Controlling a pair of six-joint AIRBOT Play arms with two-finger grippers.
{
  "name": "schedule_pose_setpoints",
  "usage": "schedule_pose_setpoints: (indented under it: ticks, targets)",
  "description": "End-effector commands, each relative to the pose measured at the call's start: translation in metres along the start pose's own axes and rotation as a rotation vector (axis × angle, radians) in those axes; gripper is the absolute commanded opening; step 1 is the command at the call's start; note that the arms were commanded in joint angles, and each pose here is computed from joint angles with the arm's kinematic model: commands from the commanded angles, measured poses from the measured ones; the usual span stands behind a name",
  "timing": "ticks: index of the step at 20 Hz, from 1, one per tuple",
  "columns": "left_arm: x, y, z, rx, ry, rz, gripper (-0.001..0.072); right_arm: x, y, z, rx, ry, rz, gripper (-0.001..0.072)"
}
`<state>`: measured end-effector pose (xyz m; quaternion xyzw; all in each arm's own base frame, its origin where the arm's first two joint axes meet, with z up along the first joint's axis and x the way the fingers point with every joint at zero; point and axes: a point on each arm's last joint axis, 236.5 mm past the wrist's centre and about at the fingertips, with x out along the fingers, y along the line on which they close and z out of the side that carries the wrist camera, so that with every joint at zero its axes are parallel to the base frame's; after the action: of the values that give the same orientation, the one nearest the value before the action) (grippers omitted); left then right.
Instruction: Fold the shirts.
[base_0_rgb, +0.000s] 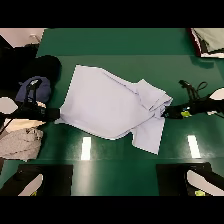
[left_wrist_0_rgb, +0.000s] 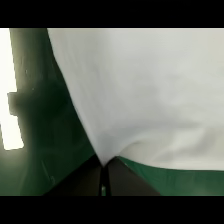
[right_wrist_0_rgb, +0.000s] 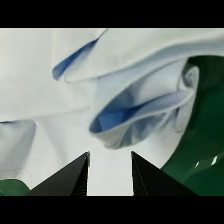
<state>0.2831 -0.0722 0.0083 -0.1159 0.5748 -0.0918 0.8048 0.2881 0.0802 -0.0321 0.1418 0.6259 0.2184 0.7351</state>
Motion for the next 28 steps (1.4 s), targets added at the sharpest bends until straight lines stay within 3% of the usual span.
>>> schedule_pose_setpoints:
  ticks: [1, 6, 7, 8, 11, 15, 18, 19, 20, 21, 25, 26, 28]
  targets:
    - [-0.001, -0.002, 0.002, -0.011, -0.006, -0.012, 0.0022, 0.015, 0.007, 0.006, -0.115, -0.011, -0.054, 0.0306]
    - [-0.001, -0.002, 0.002, -0.011, -0.005, -0.012, 0.0022, 0.023, 0.016, 0.022, -0.182, -0.071, -0.087, 0.0286]
    - [-0.001, -0.002, 0.002, -0.011, -0.005, -0.012, 0.0022, 0.023, 0.017, 0.024, -0.186, -0.080, -0.090, 0.0051]
    - [-0.001, -0.002, 0.002, -0.011, -0.005, -0.012, 0.0022, 0.023, 0.016, 0.026, -0.175, -0.086, -0.091, 0.0013]
    - [-0.016, -0.009, 0.006, 0.031, 0.007, -0.020, 0.0022, -0.007, 0.013, 0.045, -0.069, -0.180, -0.101, 0.0010]
    - [-0.062, -0.030, 0.028, 0.162, -0.028, -0.044, 0.0021, -0.117, -0.017, 0.096, 0.114, -0.511, -0.178, 0.0011]
    - [-0.060, -0.045, 0.031, 0.140, -0.035, -0.109, 0.0021, -0.131, -0.059, 0.105, 0.250, -0.520, -0.176, 0.0012]
    - [-0.057, -0.050, 0.031, 0.130, -0.024, -0.135, 0.0022, -0.119, -0.065, 0.106, 0.283, -0.488, -0.145, 0.0019]
    - [-0.055, -0.055, 0.031, 0.126, -0.018, -0.159, 0.0022, -0.102, -0.074, 0.107, 0.313, -0.446, -0.126, 0.0219]
    - [-0.052, -0.057, 0.031, 0.120, -0.009, -0.171, 0.0022, -0.086, -0.080, 0.103, 0.339, -0.396, -0.106, 0.0508]
    - [-0.047, -0.053, 0.028, 0.118, 0.019, -0.162, 0.0022, -0.056, -0.091, 0.044, 0.416, -0.185, -0.026, 0.0494]
    - [-0.047, -0.053, 0.028, 0.124, 0.020, -0.162, 0.0022, -0.051, -0.089, 0.020, 0.451, -0.145, -0.001, 0.0441]
    - [-0.046, -0.053, 0.033, 0.133, -0.006, -0.160, 0.0022, -0.037, -0.080, -0.017, 0.472, -0.093, 0.025, 0.0427]
